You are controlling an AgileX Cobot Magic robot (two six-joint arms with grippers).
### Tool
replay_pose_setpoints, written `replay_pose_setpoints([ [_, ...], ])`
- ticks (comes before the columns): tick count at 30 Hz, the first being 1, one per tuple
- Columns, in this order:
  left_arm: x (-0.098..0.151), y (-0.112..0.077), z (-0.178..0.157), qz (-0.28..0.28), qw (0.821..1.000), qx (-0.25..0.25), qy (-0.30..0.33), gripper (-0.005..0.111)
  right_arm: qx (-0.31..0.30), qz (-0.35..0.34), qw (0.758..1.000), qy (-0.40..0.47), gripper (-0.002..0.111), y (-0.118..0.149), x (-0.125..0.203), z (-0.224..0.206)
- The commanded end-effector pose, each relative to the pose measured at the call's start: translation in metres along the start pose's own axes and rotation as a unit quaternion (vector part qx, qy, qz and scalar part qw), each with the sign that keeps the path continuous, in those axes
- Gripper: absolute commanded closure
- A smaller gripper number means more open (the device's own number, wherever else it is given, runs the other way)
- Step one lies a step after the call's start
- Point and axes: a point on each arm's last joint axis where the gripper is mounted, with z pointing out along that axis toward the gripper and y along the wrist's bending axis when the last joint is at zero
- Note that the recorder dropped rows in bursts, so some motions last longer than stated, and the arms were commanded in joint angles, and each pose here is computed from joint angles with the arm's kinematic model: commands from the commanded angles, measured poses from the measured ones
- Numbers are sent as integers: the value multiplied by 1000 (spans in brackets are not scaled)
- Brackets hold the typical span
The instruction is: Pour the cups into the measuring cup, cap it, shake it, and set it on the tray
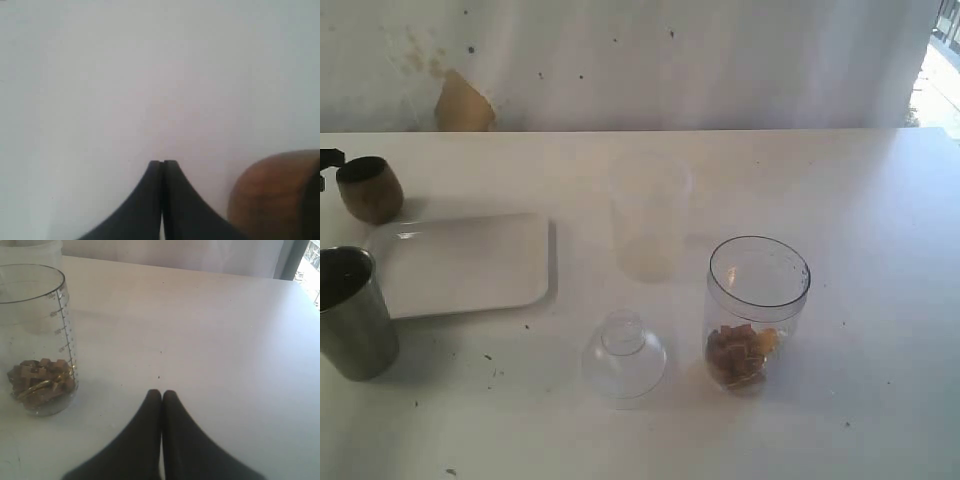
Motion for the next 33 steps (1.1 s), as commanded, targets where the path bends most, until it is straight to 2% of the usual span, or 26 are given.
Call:
replay_pose_setpoints([
  [1, -4, -2, 2, -43, 999, 13, -26, 107, 1, 1, 1000, -8, 108, 0, -1, 0],
  [6, 10, -16, 24, -22, 999, 38, -2, 107, 1, 1, 1000, -8, 108, 0, -1, 0],
  [10, 11, -29, 28, -29, 998, 60, 2, 107, 1, 1, 1000, -8, 108, 0, -1, 0],
  [16, 23, -37, 40, -41, 995, 87, 31, 107, 1, 1, 1000, -8, 108, 0, -1, 0],
  [19, 24, -46, 43, -22, 995, 94, 35, 107, 1, 1, 1000, -8, 108, 0, -1, 0],
  [28, 21, -45, 36, -13, 994, 95, 41, 107, 1, 1, 1000, -8, 108, 0, -1, 0],
  [33, 3, -30, 9, -31, 996, 84, 13, 107, 1, 1, 1000, -8, 108, 0, -1, 0],
])
